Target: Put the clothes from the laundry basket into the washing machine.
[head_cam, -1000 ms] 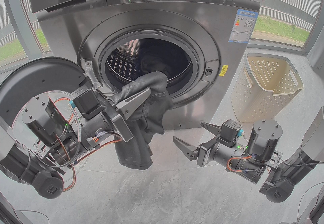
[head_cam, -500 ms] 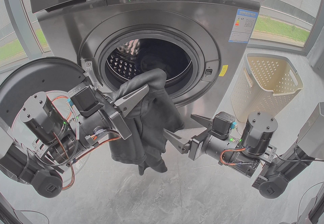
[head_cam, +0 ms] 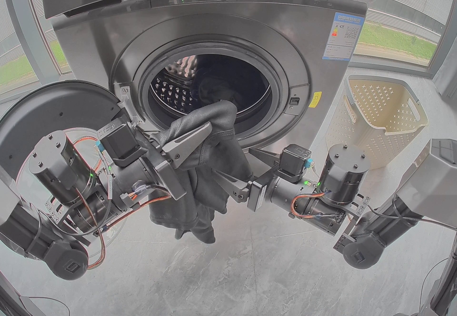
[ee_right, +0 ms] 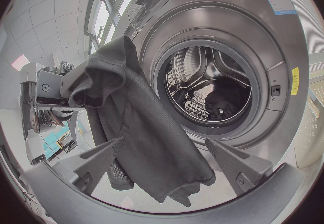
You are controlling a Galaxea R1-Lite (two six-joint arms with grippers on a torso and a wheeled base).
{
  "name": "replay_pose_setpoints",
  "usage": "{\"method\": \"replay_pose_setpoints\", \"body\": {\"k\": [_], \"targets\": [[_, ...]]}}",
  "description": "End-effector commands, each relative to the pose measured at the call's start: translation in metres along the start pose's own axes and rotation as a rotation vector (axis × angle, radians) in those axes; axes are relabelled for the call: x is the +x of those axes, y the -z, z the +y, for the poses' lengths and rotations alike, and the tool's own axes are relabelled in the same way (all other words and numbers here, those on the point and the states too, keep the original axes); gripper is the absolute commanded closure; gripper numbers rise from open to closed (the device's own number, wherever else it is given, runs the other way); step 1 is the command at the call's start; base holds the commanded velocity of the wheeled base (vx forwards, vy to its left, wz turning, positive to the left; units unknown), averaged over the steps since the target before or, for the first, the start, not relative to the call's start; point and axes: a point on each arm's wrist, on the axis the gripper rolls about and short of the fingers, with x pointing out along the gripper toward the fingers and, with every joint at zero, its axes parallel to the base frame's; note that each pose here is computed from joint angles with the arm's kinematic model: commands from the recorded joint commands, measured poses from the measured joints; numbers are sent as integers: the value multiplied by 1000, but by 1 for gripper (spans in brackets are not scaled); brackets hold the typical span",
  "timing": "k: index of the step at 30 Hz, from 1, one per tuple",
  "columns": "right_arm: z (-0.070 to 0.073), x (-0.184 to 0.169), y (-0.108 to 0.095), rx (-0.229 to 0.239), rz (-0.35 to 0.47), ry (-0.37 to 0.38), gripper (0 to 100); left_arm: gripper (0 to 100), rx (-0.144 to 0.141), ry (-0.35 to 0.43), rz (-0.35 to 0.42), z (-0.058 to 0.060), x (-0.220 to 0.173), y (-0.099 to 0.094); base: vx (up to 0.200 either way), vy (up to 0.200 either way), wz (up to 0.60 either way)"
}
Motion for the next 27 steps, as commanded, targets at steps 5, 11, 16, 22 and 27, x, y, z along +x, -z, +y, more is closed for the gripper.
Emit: {"method": "replay_pose_setpoints", "body": {"k": [5, 11, 16, 22, 27], "targets": [[3, 14, 6, -3, -12, -50, 0, 100, -1, -3, 4, 1, -1, 1, 0, 0, 0], [-2, 23, 3, -31, -37, -66, 0, 100, -1, -3, 4, 1, -1, 1, 0, 0, 0], [-1, 27, 0, -37, -46, -78, 0, 100, -1, -3, 4, 1, -1, 1, 0, 0, 0], [-6, 35, 7, -75, -44, -78, 0, 100, 0, -3, 3, 1, 0, 1, 0, 0, 0], [-3, 37, 8, -76, -45, -89, 0, 100, 1, -5, 0, 2, 1, 1, 0, 0, 0]]}}
